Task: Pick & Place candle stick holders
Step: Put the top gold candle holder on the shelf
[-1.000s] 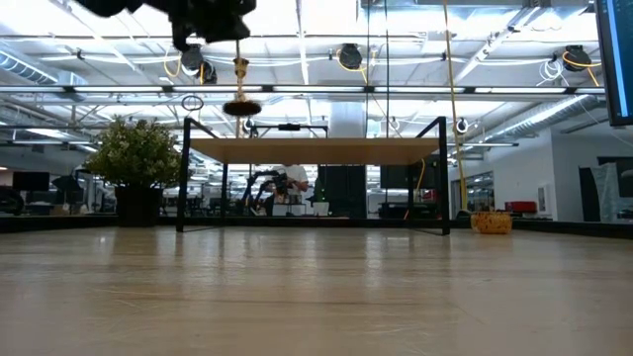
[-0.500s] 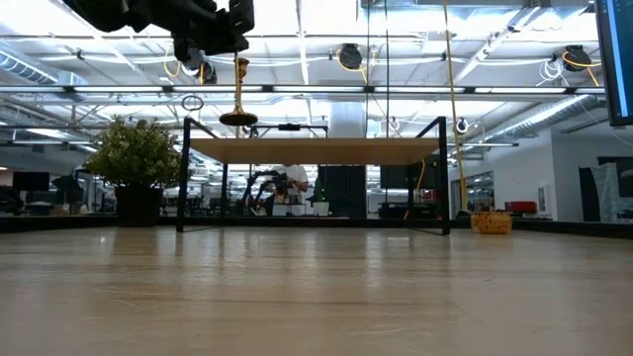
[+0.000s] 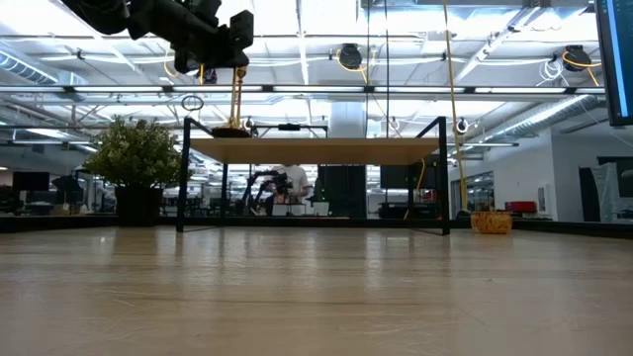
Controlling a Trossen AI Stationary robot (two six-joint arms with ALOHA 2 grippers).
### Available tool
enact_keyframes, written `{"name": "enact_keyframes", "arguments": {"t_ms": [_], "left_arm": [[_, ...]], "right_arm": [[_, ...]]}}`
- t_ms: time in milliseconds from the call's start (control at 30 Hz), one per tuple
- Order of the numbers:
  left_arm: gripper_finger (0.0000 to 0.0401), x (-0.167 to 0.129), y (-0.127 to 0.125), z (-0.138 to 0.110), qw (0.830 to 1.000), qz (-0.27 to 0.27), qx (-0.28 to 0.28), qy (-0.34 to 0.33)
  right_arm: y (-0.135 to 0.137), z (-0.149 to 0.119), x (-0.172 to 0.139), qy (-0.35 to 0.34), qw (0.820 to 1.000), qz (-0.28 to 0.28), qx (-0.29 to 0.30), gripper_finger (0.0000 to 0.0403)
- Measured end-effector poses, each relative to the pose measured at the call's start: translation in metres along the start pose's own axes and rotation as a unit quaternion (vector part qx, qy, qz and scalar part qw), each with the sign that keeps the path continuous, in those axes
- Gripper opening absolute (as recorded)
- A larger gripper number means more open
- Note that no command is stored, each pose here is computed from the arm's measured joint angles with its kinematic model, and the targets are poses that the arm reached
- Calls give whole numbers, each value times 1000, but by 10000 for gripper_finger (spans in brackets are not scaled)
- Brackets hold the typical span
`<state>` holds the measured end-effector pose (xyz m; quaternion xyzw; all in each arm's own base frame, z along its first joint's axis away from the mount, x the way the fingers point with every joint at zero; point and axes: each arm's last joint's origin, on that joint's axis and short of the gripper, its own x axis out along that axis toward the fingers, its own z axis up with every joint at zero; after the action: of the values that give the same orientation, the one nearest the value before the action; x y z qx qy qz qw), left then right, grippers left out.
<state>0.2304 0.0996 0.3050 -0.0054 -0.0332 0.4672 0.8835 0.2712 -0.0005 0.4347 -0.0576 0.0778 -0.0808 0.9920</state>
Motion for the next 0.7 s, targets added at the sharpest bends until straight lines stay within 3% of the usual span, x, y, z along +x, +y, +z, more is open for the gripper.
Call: {"name": "enact_keyframes", "arguments": {"t_ms": [700], "left_arm": [[27, 5, 9, -8, 999, 23, 10, 36]], "right_arm": [[-1, 0, 0, 1, 1000, -2, -10, 199]]}}
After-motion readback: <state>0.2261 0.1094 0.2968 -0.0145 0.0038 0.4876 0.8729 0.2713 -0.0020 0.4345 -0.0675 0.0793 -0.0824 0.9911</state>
